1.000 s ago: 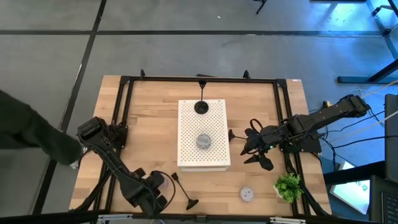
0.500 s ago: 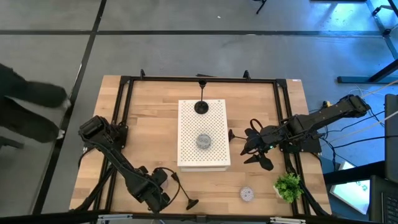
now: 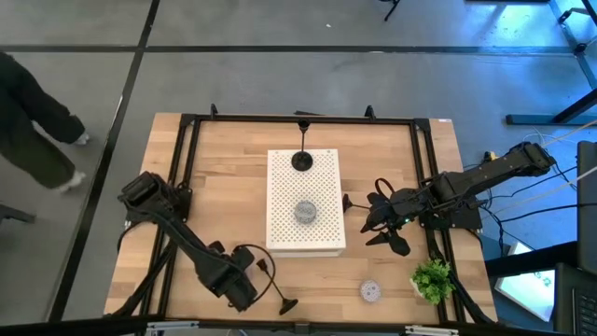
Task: Pick & Place candle stick holders
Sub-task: Put the left pink patterned scented candle on the shelf
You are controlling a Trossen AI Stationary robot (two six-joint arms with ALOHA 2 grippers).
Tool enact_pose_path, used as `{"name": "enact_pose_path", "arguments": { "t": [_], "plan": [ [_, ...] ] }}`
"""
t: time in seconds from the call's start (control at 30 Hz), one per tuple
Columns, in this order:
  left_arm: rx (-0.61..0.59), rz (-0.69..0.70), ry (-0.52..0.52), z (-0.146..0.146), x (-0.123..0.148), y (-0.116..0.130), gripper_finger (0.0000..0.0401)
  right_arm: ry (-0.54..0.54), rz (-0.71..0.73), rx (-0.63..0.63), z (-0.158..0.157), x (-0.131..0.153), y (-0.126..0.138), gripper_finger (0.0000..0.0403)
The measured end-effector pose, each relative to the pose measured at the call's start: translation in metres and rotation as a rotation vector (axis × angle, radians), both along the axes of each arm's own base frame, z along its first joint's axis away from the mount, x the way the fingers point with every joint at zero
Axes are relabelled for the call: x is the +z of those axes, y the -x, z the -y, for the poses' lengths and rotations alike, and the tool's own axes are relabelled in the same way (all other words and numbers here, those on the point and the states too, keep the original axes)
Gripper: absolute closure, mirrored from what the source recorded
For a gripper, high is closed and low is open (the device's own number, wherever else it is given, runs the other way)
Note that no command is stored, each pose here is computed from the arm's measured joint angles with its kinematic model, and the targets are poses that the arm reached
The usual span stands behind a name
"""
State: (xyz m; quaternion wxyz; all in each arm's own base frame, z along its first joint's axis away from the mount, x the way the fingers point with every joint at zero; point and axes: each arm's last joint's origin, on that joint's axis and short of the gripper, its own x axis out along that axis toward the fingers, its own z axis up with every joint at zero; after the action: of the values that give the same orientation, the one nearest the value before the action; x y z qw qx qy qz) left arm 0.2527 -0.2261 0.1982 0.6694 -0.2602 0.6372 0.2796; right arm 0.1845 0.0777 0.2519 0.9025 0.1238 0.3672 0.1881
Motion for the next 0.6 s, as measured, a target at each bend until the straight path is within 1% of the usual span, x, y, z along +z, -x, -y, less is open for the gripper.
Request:
{"name": "enact_pose_path", "arguments": {
  "t": [0.13, 0.2, 0.3, 0.43, 0.6],
  "plan": [
    [-0.027, -0.011, -0.015, -0.007, 0.0, -0.004, 0.0198, 0.0, 0.0, 0.0, 0.0, 0.0, 0.0, 0.0208],
    [-0.015, -0.027, -0.042, -0.012, 0.0, -0.005, 0.017, 0.0, 0.0, 0.0, 0.0, 0.0, 0.0, 0.0208],
    [-0.008, -0.024, -0.084, -0.018, 0.0, -0.007, 0.0141, 0.0, 0.0, 0.0, 0.0, 0.0, 0.0, 0.0208],
    [-0.018, 0.01, -0.079, -0.021, 0.0, -0.013, 0.0119, 0.0, 0.0, 0.0, 0.0, 0.0, 0.0, 0.0208],
    [-0.045, 0.075, -0.024, -0.017, 0.0, -0.02, 0.0113, 0.0, 0.0, 0.0, 0.0, 0.0, 0.0, 0.0208]
  ]
}}
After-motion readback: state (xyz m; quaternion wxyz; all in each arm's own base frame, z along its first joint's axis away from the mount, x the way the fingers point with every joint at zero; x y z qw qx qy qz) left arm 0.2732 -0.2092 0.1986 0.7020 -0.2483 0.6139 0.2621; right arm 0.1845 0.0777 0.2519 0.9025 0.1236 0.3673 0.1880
